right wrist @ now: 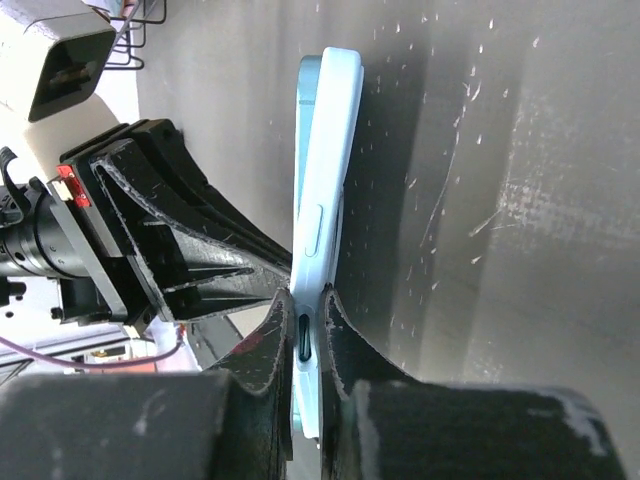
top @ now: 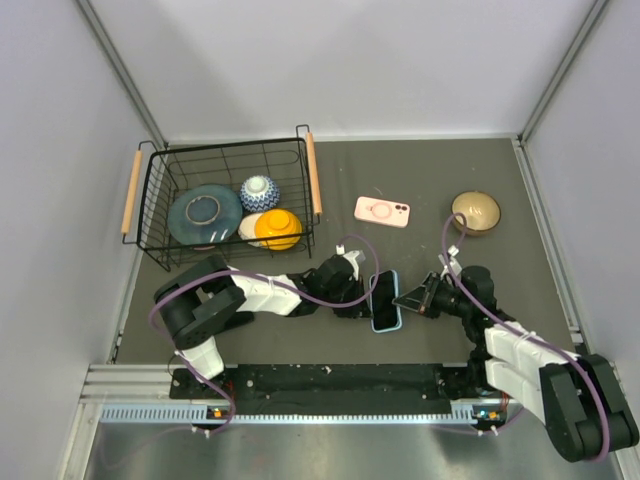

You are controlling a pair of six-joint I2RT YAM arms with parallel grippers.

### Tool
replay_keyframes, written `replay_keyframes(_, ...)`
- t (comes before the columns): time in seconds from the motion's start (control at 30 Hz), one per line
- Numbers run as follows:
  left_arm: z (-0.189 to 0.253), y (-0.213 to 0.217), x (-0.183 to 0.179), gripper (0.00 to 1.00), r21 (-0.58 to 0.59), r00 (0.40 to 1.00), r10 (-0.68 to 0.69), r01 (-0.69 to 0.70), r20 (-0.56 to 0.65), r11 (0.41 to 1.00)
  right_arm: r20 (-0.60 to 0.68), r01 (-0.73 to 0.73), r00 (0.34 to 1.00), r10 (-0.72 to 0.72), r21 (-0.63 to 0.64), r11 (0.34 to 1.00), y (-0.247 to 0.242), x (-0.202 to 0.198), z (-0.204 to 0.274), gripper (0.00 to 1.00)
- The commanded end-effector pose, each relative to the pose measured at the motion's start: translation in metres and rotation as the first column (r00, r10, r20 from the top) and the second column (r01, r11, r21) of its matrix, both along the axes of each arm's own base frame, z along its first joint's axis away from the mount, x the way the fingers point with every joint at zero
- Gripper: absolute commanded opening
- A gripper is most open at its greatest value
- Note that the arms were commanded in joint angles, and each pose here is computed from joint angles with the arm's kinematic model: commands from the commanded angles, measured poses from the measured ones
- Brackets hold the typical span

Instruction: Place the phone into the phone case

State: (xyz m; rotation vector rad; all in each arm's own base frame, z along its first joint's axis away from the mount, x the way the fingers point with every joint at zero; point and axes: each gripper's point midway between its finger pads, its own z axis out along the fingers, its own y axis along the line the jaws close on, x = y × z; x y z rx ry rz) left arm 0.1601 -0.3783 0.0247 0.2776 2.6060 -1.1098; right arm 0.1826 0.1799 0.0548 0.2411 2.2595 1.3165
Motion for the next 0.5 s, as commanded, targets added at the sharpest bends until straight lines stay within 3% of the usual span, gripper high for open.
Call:
replay_keyframes(0.0,-0.0158,0.0057,-0.0089,0.1,0.044,1.0,-0.021,0.022,-0.006,0.999,0.055,-0.029,0.998,0.028,0.022,0.999,0.0062,0.0057,0.013,0.0)
replay_keyframes(0.1,-0.0163,0.0059,-0.0092,0.1,0.048,1.0,-0.026,0.026,-0.007,0.999,0.036,-0.031,0.999,0.031,0.007,0.999,0.0054,0.0051,0.0092,0.0)
replay_keyframes(0.13,-0.0165,0.0061,-0.0089,0.1,0.05,1.0,-0.027,0.027,-0.004,0.998,0.029,-0.035,0.999,0.035,0.005,0.999,0.0055,0.0042,0.0089,0.05)
replay_keyframes(0.17,-0.0165,0.0063,-0.0087,0.11,0.053,1.0,-0.027,0.027,-0.003,0.998,0.026,-0.039,0.999,0.039,0.007,0.999,0.006,0.0038,0.0097,0.18)
replay_keyframes(0.27,-0.0154,0.0053,-0.0083,0.11,0.051,1.0,-0.029,0.029,-0.002,0.998,0.014,-0.06,0.998,0.059,0.014,0.998,0.0077,0.0005,0.0108,0.36)
replay_keyframes(0.47,-0.0147,0.0021,-0.0072,0.11,0.045,1.0,-0.031,0.031,-0.003,0.998,-0.025,-0.07,0.997,0.07,-0.004,0.998,0.0066,-0.0039,0.0034,0.39)
